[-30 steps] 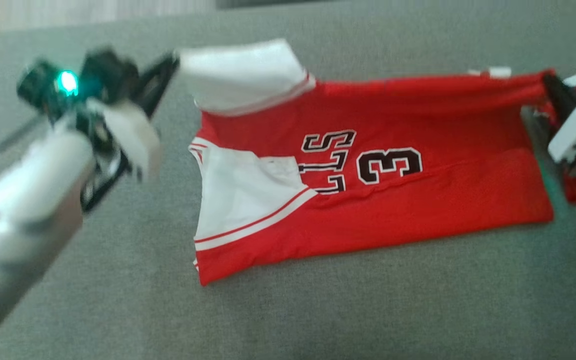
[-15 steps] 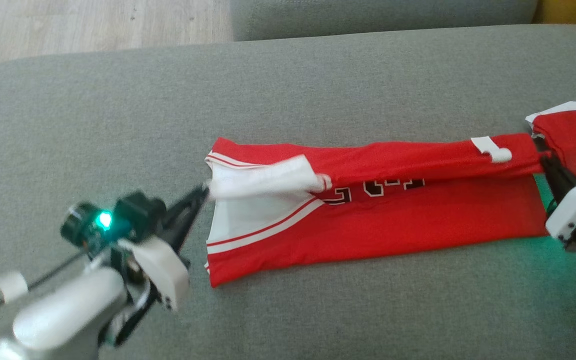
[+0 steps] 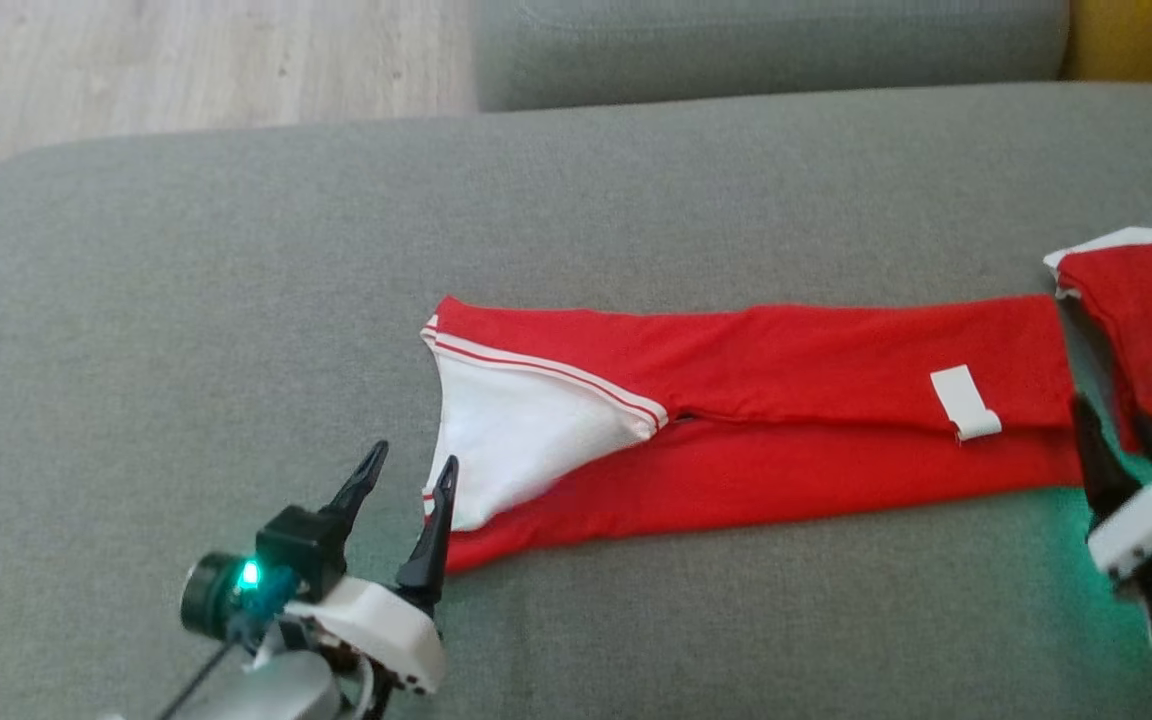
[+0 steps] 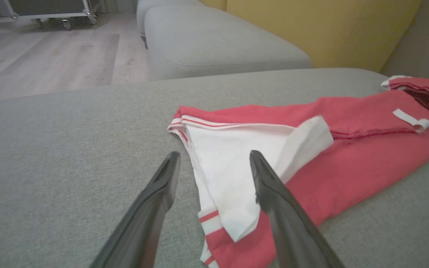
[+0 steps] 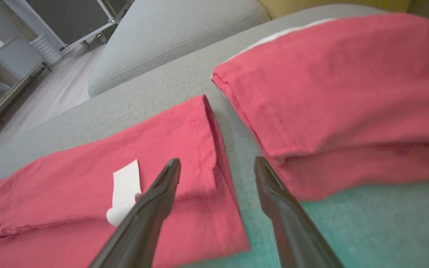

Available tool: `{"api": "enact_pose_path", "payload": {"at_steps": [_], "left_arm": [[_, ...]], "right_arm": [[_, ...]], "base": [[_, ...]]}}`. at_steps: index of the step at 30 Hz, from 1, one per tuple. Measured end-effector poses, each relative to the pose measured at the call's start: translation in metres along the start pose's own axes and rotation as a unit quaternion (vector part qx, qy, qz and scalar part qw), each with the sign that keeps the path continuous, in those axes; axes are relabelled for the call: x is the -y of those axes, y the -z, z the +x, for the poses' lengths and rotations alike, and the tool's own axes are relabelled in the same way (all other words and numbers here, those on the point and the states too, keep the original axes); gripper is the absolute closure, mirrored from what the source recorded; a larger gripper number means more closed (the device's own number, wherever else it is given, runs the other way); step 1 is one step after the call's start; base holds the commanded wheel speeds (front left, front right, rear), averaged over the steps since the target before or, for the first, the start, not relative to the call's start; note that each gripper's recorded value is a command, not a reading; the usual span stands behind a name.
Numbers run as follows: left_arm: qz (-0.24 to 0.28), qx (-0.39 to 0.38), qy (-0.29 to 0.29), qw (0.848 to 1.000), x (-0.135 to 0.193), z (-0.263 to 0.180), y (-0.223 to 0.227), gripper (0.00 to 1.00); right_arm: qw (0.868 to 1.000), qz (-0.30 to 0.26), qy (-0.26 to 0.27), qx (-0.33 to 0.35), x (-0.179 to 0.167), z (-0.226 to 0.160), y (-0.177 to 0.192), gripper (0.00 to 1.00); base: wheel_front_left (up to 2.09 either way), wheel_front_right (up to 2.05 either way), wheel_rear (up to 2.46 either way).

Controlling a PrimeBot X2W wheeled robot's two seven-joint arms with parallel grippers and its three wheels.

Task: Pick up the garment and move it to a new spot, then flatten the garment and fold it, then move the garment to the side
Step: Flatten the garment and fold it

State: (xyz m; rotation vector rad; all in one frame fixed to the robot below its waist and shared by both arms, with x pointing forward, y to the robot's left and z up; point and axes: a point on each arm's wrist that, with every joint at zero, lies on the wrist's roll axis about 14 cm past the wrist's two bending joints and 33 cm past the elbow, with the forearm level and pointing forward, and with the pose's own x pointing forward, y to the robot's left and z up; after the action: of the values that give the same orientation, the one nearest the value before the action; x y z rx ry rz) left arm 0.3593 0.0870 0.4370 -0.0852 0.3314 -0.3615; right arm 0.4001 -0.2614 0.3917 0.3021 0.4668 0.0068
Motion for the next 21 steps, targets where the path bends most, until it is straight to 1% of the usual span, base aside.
{"api": "enact_pose_path", "payload": {"at_steps": [2, 4, 5, 7, 10, 11, 13, 17, 19, 20, 21], "left_arm": [[-0.011, 0.022, -0.035, 0.999, -0.005, -0.003, -0.007, 0.00], [-0.015, 0.063, -0.072, 0.995, -0.011, -0.007, -0.024, 0.00], [-0.015, 0.063, -0.072, 0.995, -0.011, -0.007, -0.024, 0.00], [-0.016, 0.097, -0.102, 0.990, -0.015, -0.015, -0.037, 0.00], [-0.016, 0.127, -0.135, 0.983, -0.016, -0.031, -0.041, 0.00], [-0.018, 0.132, -0.145, 0.980, -0.016, -0.037, -0.040, 0.00], [0.002, 0.133, -0.155, 0.979, -0.016, -0.047, -0.033, 0.00], [0.023, 0.143, -0.176, 0.974, -0.018, -0.059, -0.030, 0.00], [0.025, 0.150, -0.185, 0.971, -0.020, -0.063, -0.032, 0.00], [0.028, 0.154, -0.189, 0.969, -0.021, -0.065, -0.033, 0.00], [0.032, 0.156, -0.193, 0.968, -0.022, -0.067, -0.034, 0.00]], "right_arm": [[1.000, 0.022, 0.006, 0.008, 0.002, -0.006, 0.005, 0.00], [0.999, 0.036, 0.012, 0.015, 0.004, -0.009, 0.005, 0.00], [0.999, 0.036, 0.012, 0.015, 0.004, -0.009, 0.005, 0.00], [0.999, 0.044, 0.021, 0.025, 0.007, -0.008, 0.001, 0.00], [0.998, 0.052, 0.025, 0.030, 0.005, -0.003, 0.000, 0.00], [0.998, 0.048, 0.026, 0.027, 0.003, -0.001, 0.002, 0.00], [0.998, 0.047, 0.030, 0.020, 0.001, 0.004, 0.006, 0.00], [0.998, 0.031, 0.049, -0.014, 0.005, 0.014, 0.015, 0.00], [0.997, 0.025, 0.056, -0.037, 0.005, 0.017, 0.022, 0.00], [0.997, 0.024, 0.053, -0.052, 0.001, 0.018, 0.028, 0.09], [0.996, 0.026, 0.048, -0.068, -0.005, 0.019, 0.035, 0.31]], "base": [[0.00, 0.00, 0.00], [0.00, 0.00, 0.00], [0.00, 0.00, 0.00], [0.00, 0.00, 0.00], [0.00, 0.00, 0.00], [0.00, 0.00, 0.00], [0.00, 0.00, 0.00], [0.00, 0.00, 0.00], [0.00, 0.00, 0.00], [0.00, 0.00, 0.00], [0.00, 0.00, 0.00]]}}
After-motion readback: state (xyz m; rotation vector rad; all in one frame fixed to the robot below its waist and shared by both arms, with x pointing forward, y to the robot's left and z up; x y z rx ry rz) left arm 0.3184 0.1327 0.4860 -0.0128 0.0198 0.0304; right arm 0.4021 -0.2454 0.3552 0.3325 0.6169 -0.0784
